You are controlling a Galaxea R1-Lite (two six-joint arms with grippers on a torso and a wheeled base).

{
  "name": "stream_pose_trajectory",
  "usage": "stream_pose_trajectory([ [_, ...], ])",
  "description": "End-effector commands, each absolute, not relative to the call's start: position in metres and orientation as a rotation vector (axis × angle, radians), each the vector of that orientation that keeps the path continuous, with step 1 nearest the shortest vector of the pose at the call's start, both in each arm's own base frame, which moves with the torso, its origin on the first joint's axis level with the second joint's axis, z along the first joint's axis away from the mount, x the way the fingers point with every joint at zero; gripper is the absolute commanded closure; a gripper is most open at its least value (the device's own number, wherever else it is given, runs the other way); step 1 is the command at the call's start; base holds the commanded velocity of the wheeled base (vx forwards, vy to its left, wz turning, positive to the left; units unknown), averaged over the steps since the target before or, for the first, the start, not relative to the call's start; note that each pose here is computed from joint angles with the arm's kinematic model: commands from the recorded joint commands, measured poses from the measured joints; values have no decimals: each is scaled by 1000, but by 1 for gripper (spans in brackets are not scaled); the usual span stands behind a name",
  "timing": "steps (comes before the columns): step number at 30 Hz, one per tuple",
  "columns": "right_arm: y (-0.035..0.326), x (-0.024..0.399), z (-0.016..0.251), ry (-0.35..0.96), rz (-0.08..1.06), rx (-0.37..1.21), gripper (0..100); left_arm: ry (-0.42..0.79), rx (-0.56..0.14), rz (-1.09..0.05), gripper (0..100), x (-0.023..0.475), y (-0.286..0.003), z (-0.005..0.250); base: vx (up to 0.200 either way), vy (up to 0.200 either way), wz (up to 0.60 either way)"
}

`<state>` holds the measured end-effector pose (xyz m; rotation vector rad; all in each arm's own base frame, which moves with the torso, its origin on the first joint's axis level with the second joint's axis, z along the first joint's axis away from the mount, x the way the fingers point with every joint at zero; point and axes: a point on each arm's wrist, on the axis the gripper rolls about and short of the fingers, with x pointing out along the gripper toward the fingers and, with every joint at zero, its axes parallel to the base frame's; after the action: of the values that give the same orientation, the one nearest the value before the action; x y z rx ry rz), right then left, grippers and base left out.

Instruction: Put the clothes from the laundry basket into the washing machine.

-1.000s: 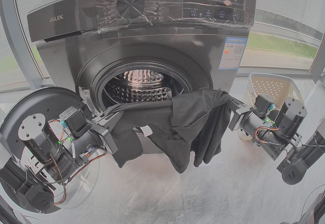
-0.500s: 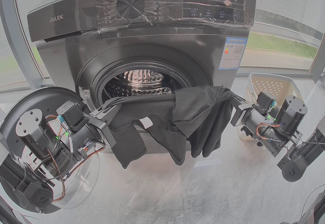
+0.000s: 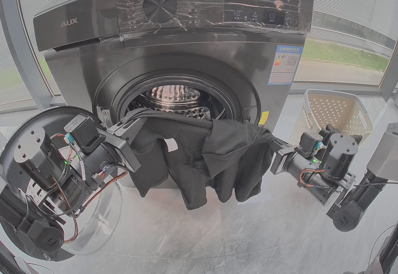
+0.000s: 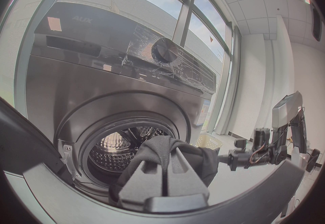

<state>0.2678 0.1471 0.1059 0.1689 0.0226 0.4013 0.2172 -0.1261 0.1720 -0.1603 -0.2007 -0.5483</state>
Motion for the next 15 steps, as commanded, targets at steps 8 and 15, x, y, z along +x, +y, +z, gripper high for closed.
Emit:
stream_pose_trajectory([
  [8,187,295,4,270,514,106,100,-219,-174,-597,100,212,-138,177,0,0,0],
  [15,195,305,-7,272,554,109,100,-219,-174,-599,100,211,-138,177,0,0,0],
])
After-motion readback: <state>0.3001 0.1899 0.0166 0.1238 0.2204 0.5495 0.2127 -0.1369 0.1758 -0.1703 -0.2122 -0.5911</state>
